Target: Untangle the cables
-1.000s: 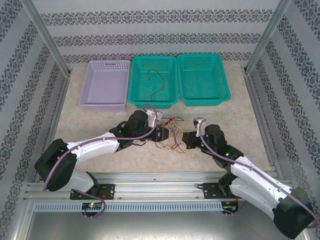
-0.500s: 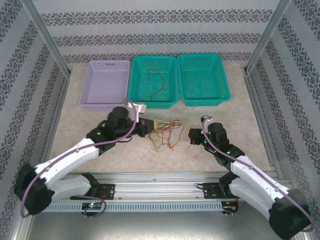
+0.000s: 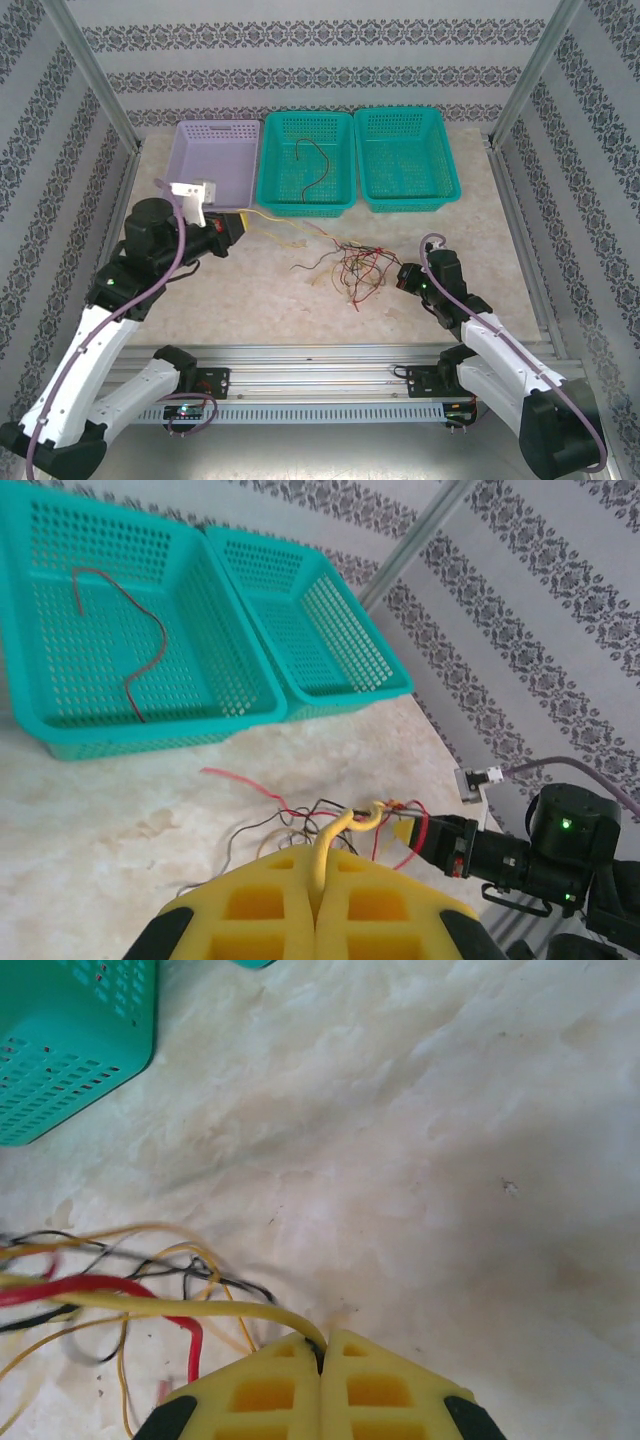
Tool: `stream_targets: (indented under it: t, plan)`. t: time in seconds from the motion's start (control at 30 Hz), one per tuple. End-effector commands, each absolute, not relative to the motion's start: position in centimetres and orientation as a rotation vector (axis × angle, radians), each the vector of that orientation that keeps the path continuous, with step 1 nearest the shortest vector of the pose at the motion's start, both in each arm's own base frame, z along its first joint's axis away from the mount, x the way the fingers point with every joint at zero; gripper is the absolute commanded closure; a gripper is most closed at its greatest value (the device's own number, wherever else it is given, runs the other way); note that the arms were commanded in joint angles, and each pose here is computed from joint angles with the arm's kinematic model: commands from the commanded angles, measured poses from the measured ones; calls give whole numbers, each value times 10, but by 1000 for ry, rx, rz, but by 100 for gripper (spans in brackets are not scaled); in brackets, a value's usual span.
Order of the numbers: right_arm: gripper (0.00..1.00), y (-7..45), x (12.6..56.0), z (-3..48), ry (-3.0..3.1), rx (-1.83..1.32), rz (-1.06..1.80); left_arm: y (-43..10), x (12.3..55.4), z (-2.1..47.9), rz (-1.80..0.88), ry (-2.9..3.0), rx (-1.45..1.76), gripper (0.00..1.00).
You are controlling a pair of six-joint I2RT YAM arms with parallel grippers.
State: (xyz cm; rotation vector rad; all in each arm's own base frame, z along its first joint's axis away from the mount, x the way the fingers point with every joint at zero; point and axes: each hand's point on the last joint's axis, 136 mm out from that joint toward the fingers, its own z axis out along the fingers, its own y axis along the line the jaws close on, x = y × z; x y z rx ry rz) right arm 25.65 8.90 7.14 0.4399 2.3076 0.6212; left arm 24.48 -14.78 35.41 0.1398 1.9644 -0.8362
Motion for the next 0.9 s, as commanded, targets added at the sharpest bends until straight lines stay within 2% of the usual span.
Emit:
stream_targets:
  t: [0.0,0.2,0.53,0.67,0.87]
  plan:
    - [100,76,252,58,2329,523,560,-116,239,395,-653,1864,114,100]
    - [100,73,253,56,2326,533,545,-81,234,455,-468,1707,44,100]
    - [100,68,253,54,2330,558,511,-47,219,511,-322,1552,-41,100]
    - [100,68,253,54,2329,557,511,-46,217,520,-331,1537,-47,100]
    - [100,86,254,64,2309,441,624,-58,249,496,-296,1625,-18,100]
